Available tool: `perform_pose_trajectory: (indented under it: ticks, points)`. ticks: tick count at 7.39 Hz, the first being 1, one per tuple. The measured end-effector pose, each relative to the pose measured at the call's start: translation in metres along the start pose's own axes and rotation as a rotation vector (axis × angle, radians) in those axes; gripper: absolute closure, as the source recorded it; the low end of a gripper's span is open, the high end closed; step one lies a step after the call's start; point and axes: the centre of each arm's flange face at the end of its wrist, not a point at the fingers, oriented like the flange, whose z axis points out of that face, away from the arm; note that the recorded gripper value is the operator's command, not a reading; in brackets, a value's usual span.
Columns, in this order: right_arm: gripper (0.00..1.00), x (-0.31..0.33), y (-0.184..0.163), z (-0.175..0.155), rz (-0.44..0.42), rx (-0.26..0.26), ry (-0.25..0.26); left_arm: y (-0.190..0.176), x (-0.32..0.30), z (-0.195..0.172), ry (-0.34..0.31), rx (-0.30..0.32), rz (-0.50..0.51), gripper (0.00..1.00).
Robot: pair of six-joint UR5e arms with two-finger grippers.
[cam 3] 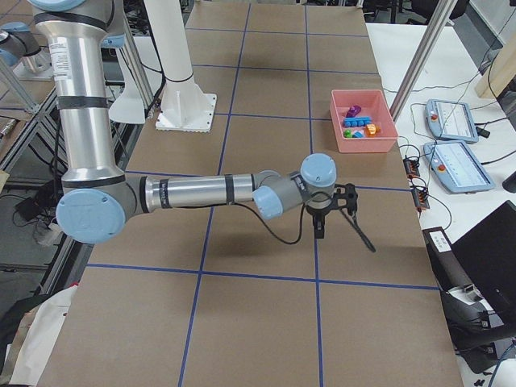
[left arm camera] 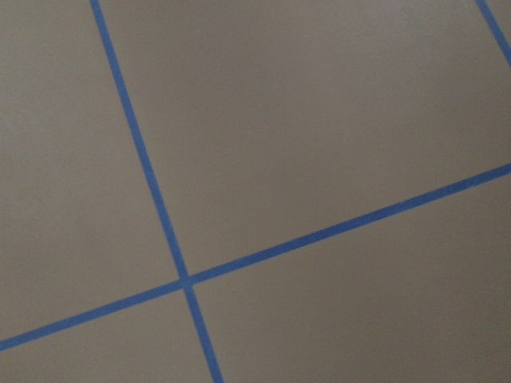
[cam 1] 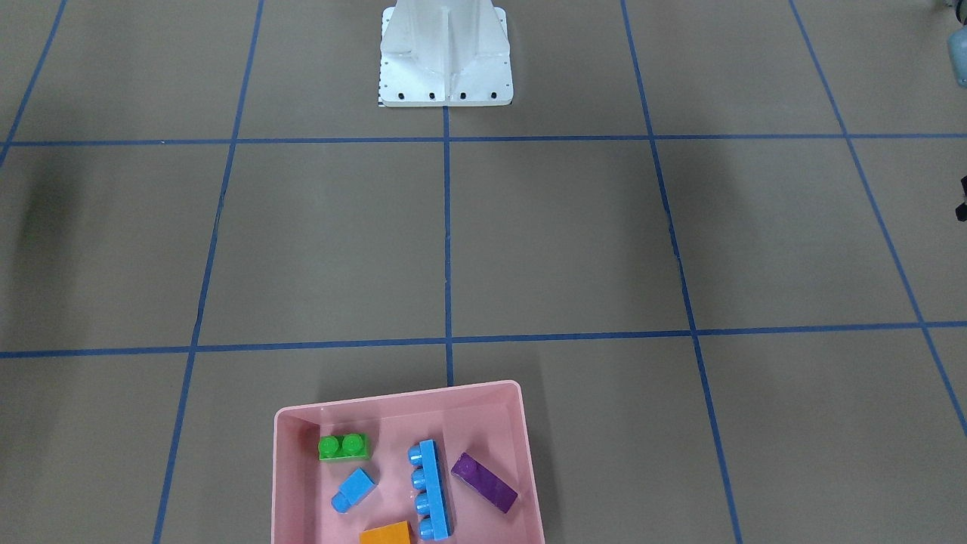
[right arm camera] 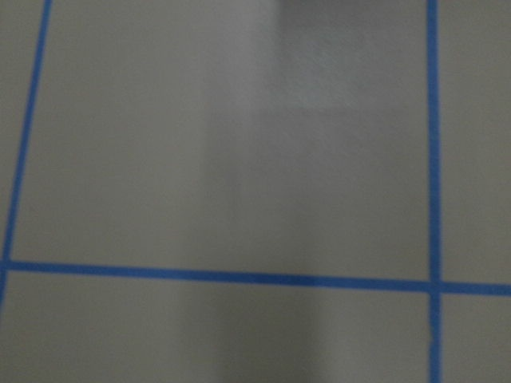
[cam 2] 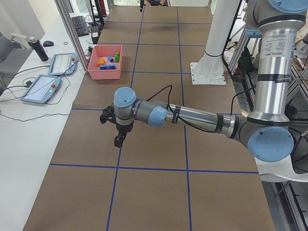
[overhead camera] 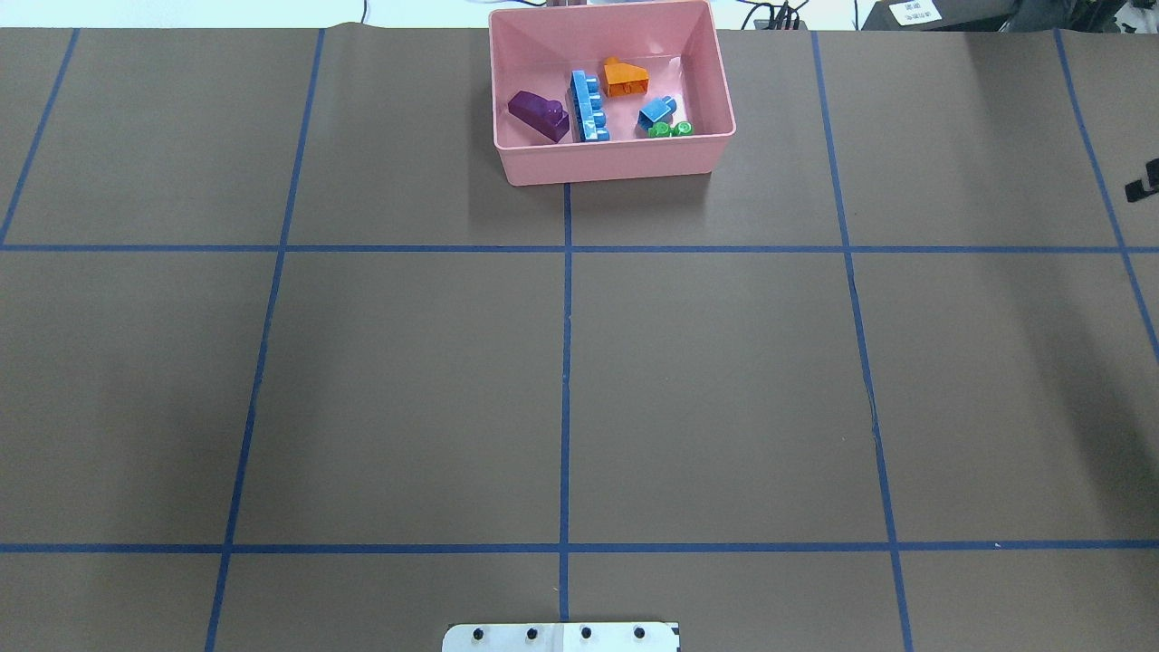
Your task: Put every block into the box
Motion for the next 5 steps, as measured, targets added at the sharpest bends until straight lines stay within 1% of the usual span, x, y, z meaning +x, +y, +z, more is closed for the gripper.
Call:
perform_pose_trajectory:
  ticks: [1,2,3,4,5]
  points:
    - [0.00,0.037,0.033,-0.002,-0.017,-0.048,0.025,0.006,-0.012,-0.006,0.025,-0.043,-0.066,0.00]
    - [0.00,0.058,0.051,-0.011,-0.037,-0.101,0.045,0.013,-0.021,-0.012,0.060,-0.071,-0.131,0.00]
    - [0.00,0.070,0.057,-0.025,-0.060,-0.153,0.067,0.019,-0.027,-0.014,0.075,-0.083,-0.167,0.00]
    - [0.00,0.075,0.052,-0.044,-0.072,-0.194,0.088,0.022,-0.031,-0.014,0.070,-0.090,-0.182,0.00]
    - [0.00,0.072,0.044,-0.061,-0.075,-0.216,0.104,0.026,-0.035,-0.013,0.057,-0.097,-0.189,0.00]
